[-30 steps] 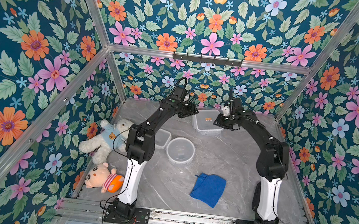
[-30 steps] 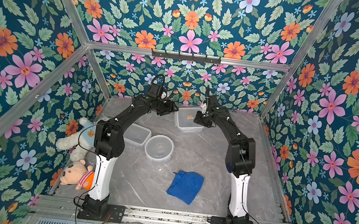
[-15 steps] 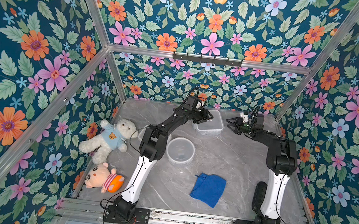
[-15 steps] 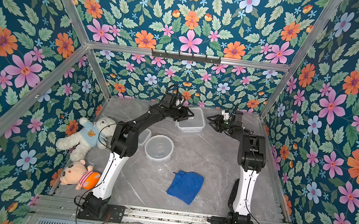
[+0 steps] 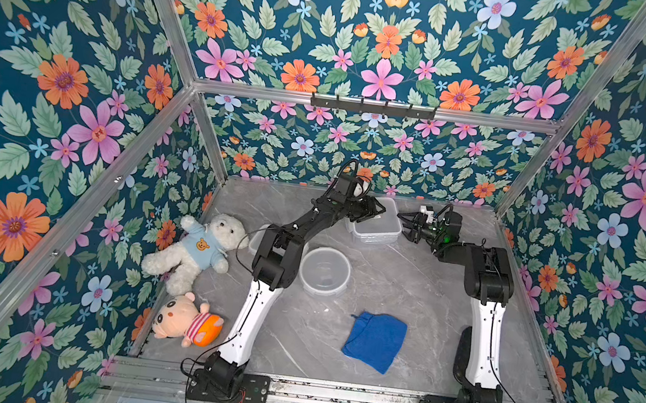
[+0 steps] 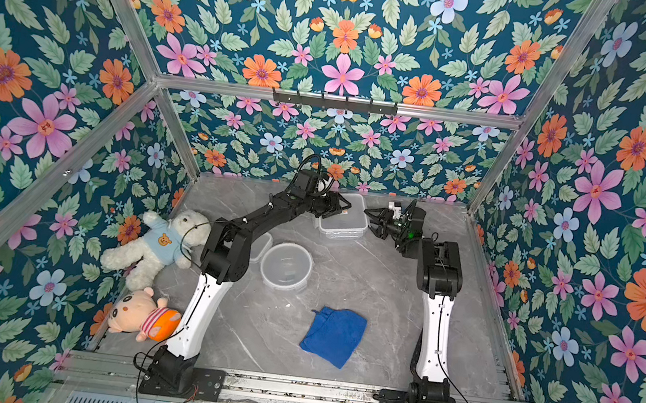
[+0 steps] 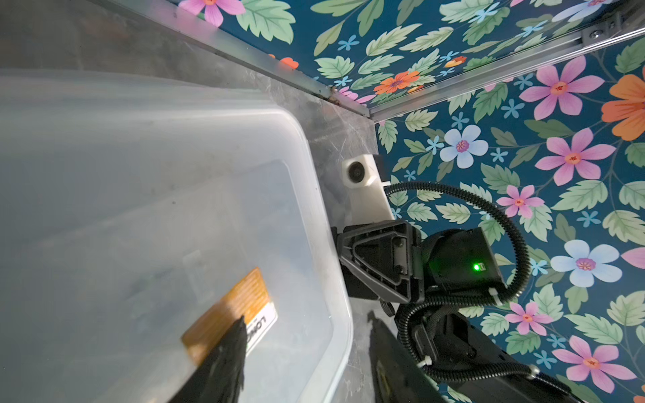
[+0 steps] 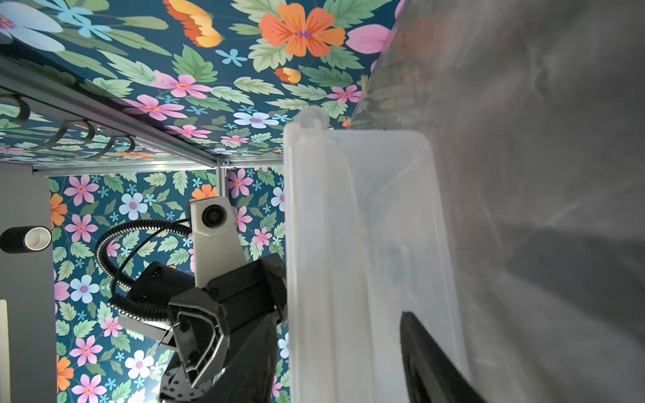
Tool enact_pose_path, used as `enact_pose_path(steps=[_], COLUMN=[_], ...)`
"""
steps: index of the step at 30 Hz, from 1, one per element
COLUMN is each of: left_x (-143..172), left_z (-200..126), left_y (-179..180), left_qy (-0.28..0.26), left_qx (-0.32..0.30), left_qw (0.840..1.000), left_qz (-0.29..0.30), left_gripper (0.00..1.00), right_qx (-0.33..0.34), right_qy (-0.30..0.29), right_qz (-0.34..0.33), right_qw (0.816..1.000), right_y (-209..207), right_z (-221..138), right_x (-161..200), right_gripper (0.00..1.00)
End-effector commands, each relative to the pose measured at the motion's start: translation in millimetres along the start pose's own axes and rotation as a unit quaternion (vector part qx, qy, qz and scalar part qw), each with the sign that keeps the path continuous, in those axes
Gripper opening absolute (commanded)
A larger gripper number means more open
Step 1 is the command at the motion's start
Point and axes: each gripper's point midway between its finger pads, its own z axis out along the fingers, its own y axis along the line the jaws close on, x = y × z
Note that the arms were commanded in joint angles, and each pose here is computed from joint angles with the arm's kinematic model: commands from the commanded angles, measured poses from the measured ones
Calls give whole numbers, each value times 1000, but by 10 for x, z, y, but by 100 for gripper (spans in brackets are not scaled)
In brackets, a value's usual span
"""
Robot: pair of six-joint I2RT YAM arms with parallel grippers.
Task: Wipe the insides of the lunch boxes
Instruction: Open the lid of the lunch box.
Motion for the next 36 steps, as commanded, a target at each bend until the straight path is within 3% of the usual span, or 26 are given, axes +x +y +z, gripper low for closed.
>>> enact_pose_path(steps=[1, 10, 20, 24, 27, 30, 36], left_x=[285, 334, 361, 350, 346, 328, 121], left_z=[37, 53, 56, 50, 51, 50, -154], left_y=[438, 493, 512, 491, 481, 450, 193], left_qy=[39, 45, 48, 47, 46, 45, 23], left_qx=[-74, -77, -76, -74, -72, -65, -45], left_qw=[995, 995, 995, 995, 995, 996, 998], left_qz=[-53, -54, -52, -50, -49, -48, -35], left_gripper=[59, 58, 58, 58, 58, 59, 73], right_qx=[-32, -36, 20, 44, 55, 77, 124], right_qy=[9, -11, -11, -11, -13, -14, -2], right_qz=[-21, -52, -46, -58, -73, -91, -147], right_qw=[999, 998, 999, 997, 996, 993, 981], right_y=[220, 508, 286, 239, 282, 327, 677], right_z=[33, -118, -100, -82, -91, -128, -152], right_x=[53, 32, 63, 87, 98, 133, 335], right_gripper=[56, 49, 38, 12, 0, 0, 0])
